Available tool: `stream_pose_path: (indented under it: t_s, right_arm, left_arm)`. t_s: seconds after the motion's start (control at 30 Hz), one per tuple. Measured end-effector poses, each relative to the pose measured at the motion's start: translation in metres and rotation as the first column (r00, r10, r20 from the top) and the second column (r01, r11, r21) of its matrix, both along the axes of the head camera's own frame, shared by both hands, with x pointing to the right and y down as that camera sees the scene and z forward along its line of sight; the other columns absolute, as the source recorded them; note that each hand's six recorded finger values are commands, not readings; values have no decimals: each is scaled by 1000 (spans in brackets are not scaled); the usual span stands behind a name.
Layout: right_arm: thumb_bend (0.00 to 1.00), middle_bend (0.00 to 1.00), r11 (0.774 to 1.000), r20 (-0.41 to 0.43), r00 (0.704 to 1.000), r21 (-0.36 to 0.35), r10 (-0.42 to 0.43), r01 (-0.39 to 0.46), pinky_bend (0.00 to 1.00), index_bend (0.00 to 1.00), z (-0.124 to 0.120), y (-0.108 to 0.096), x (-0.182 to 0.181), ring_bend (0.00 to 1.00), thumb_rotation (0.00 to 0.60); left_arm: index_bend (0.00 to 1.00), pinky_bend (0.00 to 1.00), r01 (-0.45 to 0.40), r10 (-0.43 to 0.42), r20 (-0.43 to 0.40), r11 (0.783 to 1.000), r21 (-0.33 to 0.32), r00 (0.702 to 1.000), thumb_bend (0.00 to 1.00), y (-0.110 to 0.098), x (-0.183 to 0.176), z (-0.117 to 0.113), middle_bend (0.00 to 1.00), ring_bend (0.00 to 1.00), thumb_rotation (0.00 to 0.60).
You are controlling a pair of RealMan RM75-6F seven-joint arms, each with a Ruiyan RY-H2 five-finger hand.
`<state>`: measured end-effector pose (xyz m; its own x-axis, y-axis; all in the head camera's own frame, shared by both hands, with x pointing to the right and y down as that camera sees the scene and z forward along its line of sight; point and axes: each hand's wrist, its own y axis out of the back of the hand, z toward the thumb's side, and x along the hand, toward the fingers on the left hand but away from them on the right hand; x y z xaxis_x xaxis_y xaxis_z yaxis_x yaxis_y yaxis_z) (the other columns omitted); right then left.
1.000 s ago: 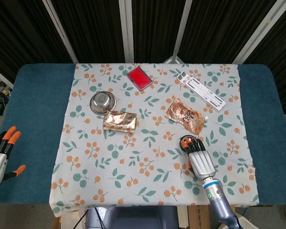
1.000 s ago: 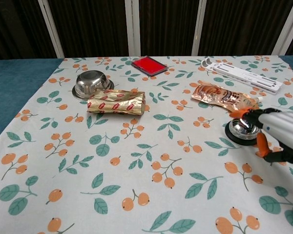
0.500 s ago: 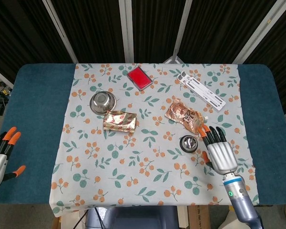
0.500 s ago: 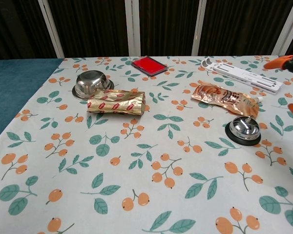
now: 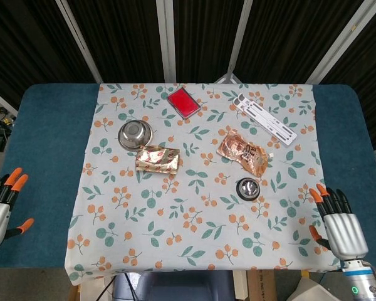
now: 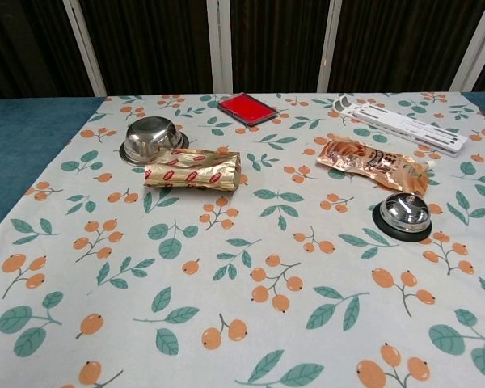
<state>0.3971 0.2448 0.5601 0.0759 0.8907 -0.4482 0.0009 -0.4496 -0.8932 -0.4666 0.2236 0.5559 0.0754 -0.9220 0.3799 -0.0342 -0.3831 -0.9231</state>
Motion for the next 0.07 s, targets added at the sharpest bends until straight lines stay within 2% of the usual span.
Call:
stream_pose_path:
  t_s: [0.07]
  right_arm:
    - [359, 0, 1000, -11, 1000, 15, 5, -5, 0, 0, 1, 0, 1, 0, 600]
  left_arm:
    - [0, 0, 1, -1, 0, 1000, 0, 1000, 48, 0, 0, 0, 0, 0, 600]
